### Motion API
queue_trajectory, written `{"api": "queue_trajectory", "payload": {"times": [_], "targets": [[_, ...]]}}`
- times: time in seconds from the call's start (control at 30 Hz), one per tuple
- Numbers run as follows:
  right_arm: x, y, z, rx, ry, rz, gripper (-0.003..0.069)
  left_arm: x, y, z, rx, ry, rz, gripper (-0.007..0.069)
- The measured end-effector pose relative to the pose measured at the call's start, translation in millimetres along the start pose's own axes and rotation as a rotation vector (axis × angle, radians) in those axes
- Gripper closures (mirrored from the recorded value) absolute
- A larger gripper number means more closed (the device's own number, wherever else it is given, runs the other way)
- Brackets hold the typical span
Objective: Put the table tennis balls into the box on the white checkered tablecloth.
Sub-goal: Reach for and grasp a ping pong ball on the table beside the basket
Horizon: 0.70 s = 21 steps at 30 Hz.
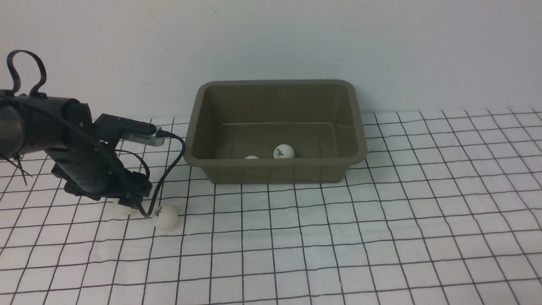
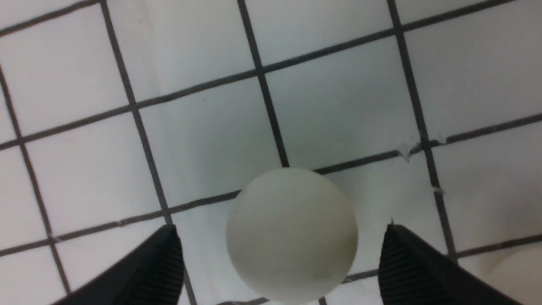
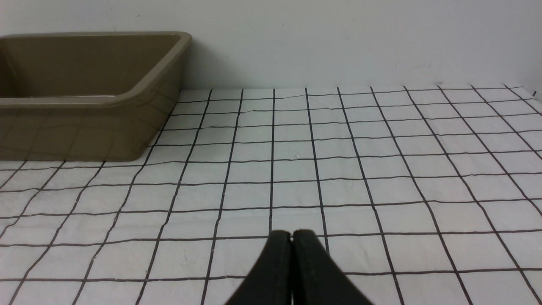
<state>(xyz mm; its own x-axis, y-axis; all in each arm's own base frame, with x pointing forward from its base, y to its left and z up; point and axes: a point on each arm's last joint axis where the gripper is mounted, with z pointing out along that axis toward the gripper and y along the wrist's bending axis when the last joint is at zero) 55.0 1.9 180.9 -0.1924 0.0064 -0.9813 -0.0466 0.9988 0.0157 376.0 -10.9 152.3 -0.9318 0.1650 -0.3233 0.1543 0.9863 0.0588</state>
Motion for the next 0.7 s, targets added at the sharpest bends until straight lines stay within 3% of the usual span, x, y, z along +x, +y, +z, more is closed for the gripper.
{"api": "queue_trajectory", "payload": {"times": [0.17,0.53,0.7], "targets": [[0,0,0,0.0,0.0,0.0,0.0676,0,0,11,0.001,0.002,0.001,0.0076],[0,0,0,0.0,0.0,0.0,0.0676,-3,0,17,-0.001,-0.04,-0.002,0.0258],[0,0,0,0.0,0.0,0.0,0.0676,-4,0,17,-0.002,-0.045,-0.002,0.027]]}}
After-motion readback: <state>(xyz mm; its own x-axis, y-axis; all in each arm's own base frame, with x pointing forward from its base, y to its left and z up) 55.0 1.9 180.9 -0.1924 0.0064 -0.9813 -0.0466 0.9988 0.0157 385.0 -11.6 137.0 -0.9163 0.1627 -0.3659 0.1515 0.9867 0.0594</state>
